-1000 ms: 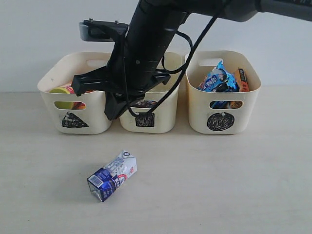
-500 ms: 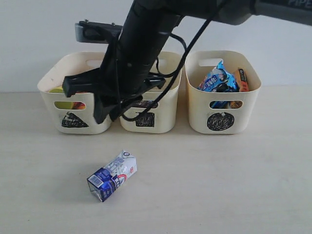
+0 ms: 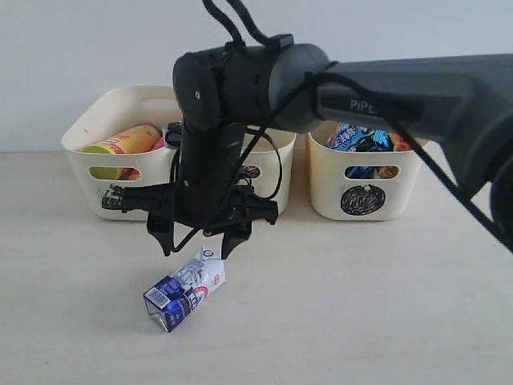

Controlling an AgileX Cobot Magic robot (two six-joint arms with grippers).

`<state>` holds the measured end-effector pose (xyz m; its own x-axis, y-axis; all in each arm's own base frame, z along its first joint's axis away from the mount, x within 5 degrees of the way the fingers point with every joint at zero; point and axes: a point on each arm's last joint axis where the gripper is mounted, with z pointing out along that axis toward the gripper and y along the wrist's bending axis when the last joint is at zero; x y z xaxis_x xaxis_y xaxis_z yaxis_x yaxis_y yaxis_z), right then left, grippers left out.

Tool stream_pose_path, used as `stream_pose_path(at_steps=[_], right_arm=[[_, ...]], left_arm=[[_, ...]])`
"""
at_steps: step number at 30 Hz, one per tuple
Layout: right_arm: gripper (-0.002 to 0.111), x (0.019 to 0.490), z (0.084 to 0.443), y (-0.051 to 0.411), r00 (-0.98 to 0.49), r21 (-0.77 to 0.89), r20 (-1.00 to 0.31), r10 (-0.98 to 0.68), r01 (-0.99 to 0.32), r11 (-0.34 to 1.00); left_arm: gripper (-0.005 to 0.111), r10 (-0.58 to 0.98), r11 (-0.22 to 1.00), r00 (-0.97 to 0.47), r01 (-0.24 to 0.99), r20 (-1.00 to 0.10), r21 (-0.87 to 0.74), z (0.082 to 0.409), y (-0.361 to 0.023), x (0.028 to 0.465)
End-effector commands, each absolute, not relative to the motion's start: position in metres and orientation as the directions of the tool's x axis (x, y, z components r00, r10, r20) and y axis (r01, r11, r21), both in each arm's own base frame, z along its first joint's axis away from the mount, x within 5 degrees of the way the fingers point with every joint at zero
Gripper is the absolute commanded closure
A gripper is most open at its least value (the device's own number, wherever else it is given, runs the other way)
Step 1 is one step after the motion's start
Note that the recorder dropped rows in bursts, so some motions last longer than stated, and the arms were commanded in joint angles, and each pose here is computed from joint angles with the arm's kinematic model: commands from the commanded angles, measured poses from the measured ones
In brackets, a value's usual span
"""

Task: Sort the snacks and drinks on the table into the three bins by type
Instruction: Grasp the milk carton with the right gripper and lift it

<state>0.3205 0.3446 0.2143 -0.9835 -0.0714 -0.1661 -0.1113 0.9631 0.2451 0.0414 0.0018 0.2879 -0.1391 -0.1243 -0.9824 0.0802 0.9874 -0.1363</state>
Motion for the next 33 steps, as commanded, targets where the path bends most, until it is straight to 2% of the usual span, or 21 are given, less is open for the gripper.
stream_pose_path(at_steps=[1,4,12,19,21,22,23,25,26,27,31,33], right_arm=[[0.037,0.324,0.205,0.352,-0.989,0.303,-0.147,0.020,-0.026,0.953],[0.030,0.325,0.199,0.354,-0.989,0.306,-0.149,0.025,-0.022,0.952],[0.030,0.326,0.168,0.354,-0.996,0.243,-0.065,0.064,0.047,0.969],[0.031,0.333,0.149,0.361,-0.992,0.272,-0.105,0.066,0.035,0.962],[0.044,0.333,0.148,0.361,-0.993,0.271,-0.102,0.066,0.036,0.962],[0.057,0.333,0.147,0.360,-0.993,0.259,-0.116,0.034,0.002,0.966],[0.061,0.334,0.146,0.360,-0.992,0.250,-0.124,0.015,-0.016,0.968],[0.085,0.332,0.145,0.354,-0.991,0.189,-0.115,-0.067,-0.088,0.978],[0.092,0.331,0.145,0.353,-0.988,0.176,-0.110,-0.105,-0.123,0.977],[0.107,0.329,0.144,0.351,-0.984,0.149,-0.088,-0.157,-0.169,0.974],[0.108,0.323,0.144,0.348,-0.944,0.122,-0.039,-0.328,-0.330,0.936],[0.108,0.320,0.144,0.346,-0.930,0.114,-0.011,-0.366,-0.365,0.924]], left_arm=[[0.102,-0.123,0.987,-0.143,0.085,-0.982,-0.136,0.286,0.002,0.041],[0.102,-0.123,0.987,-0.143,0.085,-0.982,-0.136,0.286,0.002,0.041],[0.102,-0.123,0.987,-0.143,0.085,-0.982,-0.136,0.286,0.002,0.041],[0.102,-0.123,0.987,-0.143,0.085,-0.982,-0.136,0.286,0.002,0.041],[0.102,-0.123,0.987,-0.143,0.085,-0.982,-0.136,0.286,0.002,0.041],[0.102,-0.123,0.987,-0.143,0.085,-0.982,-0.136,0.286,0.002,0.041],[0.102,-0.123,0.987,-0.143,0.085,-0.982,-0.136,0.286,0.002,0.041],[0.102,-0.123,0.987,-0.143,0.085,-0.982,-0.136,0.286,0.002,0.041],[0.102,-0.123,0.987,-0.143,0.085,-0.982,-0.136,0.286,0.002,0.041],[0.102,-0.123,0.987,-0.143,0.085,-0.982,-0.136,0.286,0.002,0.041],[0.102,-0.123,0.987,-0.143,0.085,-0.982,-0.136,0.286,0.002,0.041],[0.102,-0.123,0.987,-0.143,0.085,-0.982,-0.136,0.286,0.002,0.041]])
